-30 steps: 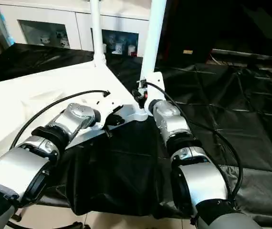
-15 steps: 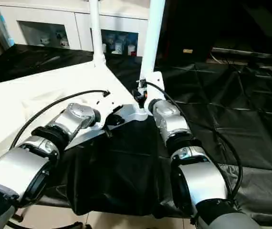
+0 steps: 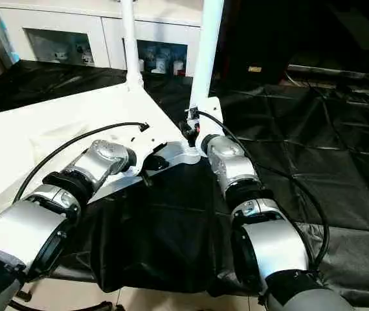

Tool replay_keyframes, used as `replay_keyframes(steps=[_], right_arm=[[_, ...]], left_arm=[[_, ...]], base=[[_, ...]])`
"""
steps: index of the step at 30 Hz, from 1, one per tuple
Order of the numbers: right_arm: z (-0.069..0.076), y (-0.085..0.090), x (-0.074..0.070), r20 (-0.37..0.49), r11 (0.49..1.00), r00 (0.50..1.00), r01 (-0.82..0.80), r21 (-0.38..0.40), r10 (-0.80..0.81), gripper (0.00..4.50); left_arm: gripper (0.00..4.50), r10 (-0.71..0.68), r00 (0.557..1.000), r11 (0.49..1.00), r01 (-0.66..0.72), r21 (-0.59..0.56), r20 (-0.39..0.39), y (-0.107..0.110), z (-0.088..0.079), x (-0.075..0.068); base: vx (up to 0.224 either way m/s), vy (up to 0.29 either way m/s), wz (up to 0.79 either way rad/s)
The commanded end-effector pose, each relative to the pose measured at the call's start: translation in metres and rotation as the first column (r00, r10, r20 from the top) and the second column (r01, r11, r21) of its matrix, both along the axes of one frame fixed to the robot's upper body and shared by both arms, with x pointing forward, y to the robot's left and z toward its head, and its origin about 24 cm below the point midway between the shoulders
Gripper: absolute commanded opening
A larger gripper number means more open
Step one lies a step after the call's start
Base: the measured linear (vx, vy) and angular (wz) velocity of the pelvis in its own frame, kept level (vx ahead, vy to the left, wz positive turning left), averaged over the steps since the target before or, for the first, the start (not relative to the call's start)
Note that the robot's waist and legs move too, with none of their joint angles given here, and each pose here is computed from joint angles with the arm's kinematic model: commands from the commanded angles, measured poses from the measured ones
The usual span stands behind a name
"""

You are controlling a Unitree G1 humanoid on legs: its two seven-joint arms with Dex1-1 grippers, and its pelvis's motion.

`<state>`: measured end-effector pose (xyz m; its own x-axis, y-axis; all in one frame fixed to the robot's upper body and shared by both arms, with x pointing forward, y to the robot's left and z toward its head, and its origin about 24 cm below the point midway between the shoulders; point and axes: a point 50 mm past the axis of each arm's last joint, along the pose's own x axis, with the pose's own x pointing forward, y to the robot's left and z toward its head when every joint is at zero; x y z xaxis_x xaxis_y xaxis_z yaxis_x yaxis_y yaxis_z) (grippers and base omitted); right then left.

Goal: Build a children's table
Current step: Insert table leg to table base

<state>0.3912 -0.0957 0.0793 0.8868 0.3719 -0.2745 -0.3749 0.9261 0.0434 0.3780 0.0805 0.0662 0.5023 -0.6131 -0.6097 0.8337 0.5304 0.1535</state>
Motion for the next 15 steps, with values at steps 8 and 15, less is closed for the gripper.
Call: replay_keyframes(steps=[8, 15], right_arm=[[-0.0632, 0.0108, -0.0315, -0.276, 0.998, 0.960, -0.053, -0.021, 0.045, 1.88], [-0.0632, 0.0108, -0.0315, -0.276, 0.998, 0.960, -0.053, -0.021, 0.045, 1.88]], left_arm=[[0.00, -0.014, 0.986, 0.999, 0.022, -0.042, 0.167, -0.0165, 0.0403, 0.0148], [0.00, -0.014, 0.986, 0.999, 0.022, -0.042, 0.167, -0.0165, 0.0403, 0.0148]], base=[[0.000, 0.000, 0.00], [0.000, 0.000, 0.00]])
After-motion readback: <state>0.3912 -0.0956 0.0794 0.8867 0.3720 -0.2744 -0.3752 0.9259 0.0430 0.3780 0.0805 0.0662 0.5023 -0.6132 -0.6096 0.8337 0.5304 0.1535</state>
